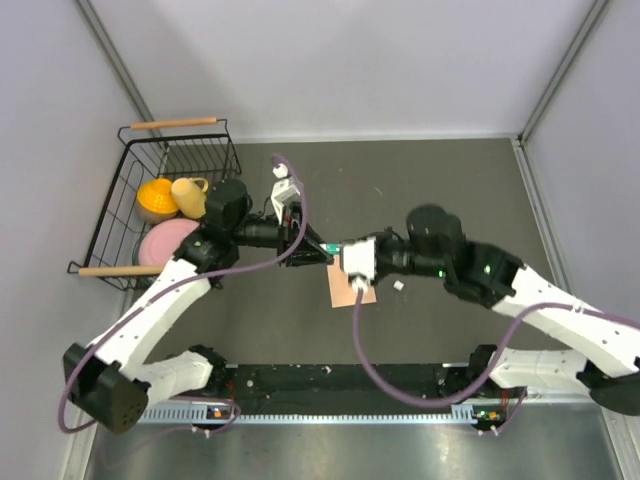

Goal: Place the letter into the envelope and seal it
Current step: Screw the solid glue, then adjust the solid glue.

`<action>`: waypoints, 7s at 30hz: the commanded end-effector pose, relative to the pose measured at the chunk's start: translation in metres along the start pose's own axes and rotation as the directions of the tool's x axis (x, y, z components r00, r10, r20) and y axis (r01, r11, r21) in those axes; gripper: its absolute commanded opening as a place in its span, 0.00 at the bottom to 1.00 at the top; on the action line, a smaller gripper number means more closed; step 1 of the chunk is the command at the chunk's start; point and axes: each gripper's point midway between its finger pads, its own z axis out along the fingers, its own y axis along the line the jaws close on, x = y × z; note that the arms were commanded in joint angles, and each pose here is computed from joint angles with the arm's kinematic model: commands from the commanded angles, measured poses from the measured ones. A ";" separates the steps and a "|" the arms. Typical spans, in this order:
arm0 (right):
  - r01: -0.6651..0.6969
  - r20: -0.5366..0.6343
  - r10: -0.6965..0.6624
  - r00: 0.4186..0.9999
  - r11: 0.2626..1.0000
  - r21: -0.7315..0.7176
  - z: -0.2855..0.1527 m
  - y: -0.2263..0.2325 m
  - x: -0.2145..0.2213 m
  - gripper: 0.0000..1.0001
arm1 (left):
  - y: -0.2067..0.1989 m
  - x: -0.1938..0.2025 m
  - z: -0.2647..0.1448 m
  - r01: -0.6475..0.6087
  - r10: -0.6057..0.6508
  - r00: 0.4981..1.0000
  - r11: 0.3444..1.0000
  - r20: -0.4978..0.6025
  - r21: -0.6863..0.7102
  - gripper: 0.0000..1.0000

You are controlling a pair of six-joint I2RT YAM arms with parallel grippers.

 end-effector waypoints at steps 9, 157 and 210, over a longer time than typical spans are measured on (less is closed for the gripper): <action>0.134 -0.036 -0.130 0.991 0.977 0.167 -0.012 -0.028 -0.006 0.00 | -0.009 -0.036 -0.040 0.366 -0.382 0.904 0.923 0.190 0.116 0.72; -0.811 0.010 0.932 0.363 0.311 0.495 0.019 -0.072 0.107 0.99 | 0.031 -0.038 -0.015 -0.030 0.096 0.983 0.924 0.156 -0.381 0.00; -0.889 -0.050 0.917 0.396 0.396 0.230 0.041 -0.034 0.048 0.99 | 0.043 -0.037 0.003 0.023 0.043 0.987 0.912 0.152 -0.409 0.00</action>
